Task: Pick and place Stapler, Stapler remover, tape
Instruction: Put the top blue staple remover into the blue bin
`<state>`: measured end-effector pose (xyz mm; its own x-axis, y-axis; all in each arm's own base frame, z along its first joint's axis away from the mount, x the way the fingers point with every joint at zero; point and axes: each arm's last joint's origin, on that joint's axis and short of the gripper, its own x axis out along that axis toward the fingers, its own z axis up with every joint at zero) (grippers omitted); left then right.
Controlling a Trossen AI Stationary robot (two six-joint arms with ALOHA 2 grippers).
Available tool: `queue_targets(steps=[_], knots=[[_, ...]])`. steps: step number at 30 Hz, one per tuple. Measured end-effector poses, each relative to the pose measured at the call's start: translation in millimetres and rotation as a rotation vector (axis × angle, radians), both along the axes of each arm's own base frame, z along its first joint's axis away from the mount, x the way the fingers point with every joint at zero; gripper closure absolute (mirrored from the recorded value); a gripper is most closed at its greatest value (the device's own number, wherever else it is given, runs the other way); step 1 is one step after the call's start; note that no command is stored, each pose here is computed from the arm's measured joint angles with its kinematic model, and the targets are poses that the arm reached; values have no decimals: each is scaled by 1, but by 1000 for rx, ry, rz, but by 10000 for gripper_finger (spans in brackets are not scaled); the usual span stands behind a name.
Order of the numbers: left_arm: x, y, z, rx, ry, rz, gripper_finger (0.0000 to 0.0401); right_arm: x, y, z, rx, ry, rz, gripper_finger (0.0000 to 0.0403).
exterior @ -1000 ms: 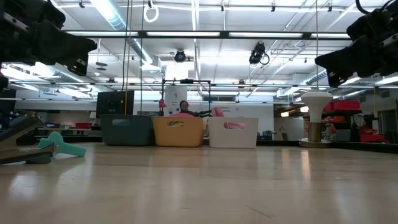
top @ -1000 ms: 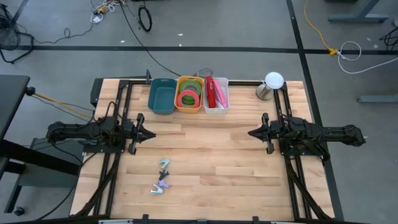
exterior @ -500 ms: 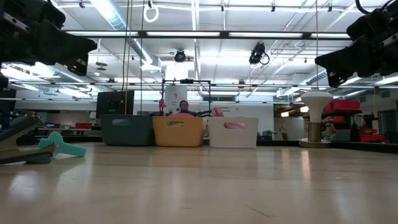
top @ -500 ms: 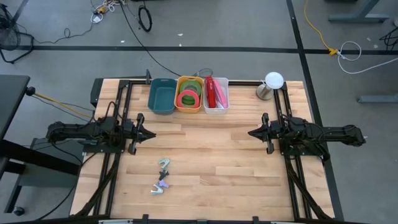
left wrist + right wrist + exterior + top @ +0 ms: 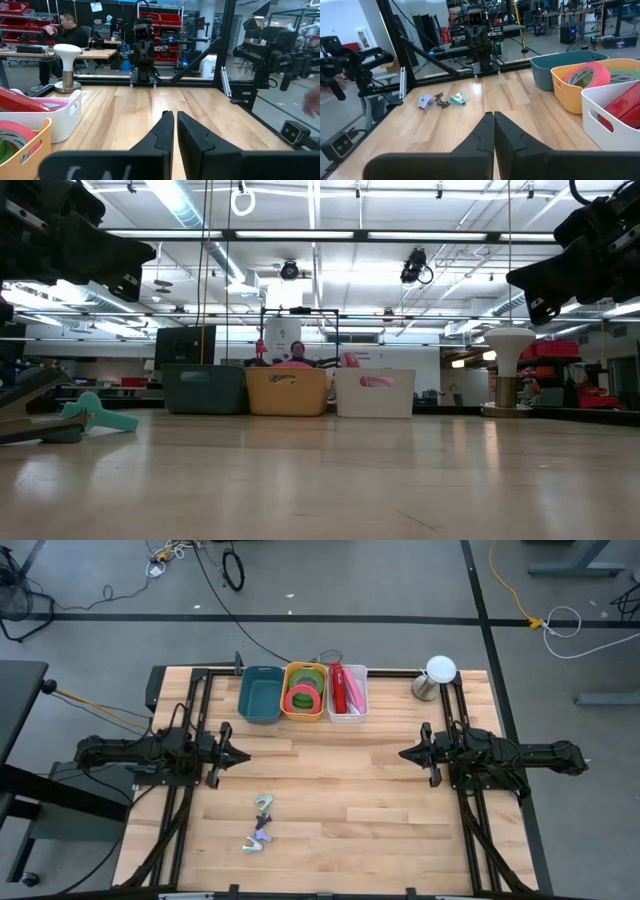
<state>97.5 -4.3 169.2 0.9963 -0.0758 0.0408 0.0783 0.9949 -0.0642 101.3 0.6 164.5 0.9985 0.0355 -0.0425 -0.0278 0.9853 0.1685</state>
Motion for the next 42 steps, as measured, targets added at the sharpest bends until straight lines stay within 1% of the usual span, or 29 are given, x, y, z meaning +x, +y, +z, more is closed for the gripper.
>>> queue_targets(steps=[4,7,10,14,15,17,19,21,26,30,39,42], knots=[[0,0,1,2,-6,0,376,0,0,0,0,0,0,396],[0,0,5,1,-48,-4,376,0,0,0,0,0,0,396],[-1,-1,12,-68,-121,-33,376,0,0,0,0,0,0,396],[-6,-1,29,-169,-290,-59,376,0,0,0,0,0,0,396],[-7,-1,33,-184,-320,-65,376,0,0,0,0,0,0,396],[-10,0,42,-195,-336,-69,376,0,0,0,0,0,0,396],[-14,0,56,-200,-366,-74,376,0,0,0,0,0,0,396],[-16,0,66,-200,-337,-71,376,0,0,0,0,0,0,396],[-17,0,94,-182,-164,-43,376,0,0,0,0,0,0,396],[-9,1,116,-182,-29,-3,376,0,0,0,0,0,0,396],[21,0,172,-172,44,4,376,0,0,0,0,0,0,396],[31,-1,185,-170,106,9,376,0,0,0,0,0,0,396]])
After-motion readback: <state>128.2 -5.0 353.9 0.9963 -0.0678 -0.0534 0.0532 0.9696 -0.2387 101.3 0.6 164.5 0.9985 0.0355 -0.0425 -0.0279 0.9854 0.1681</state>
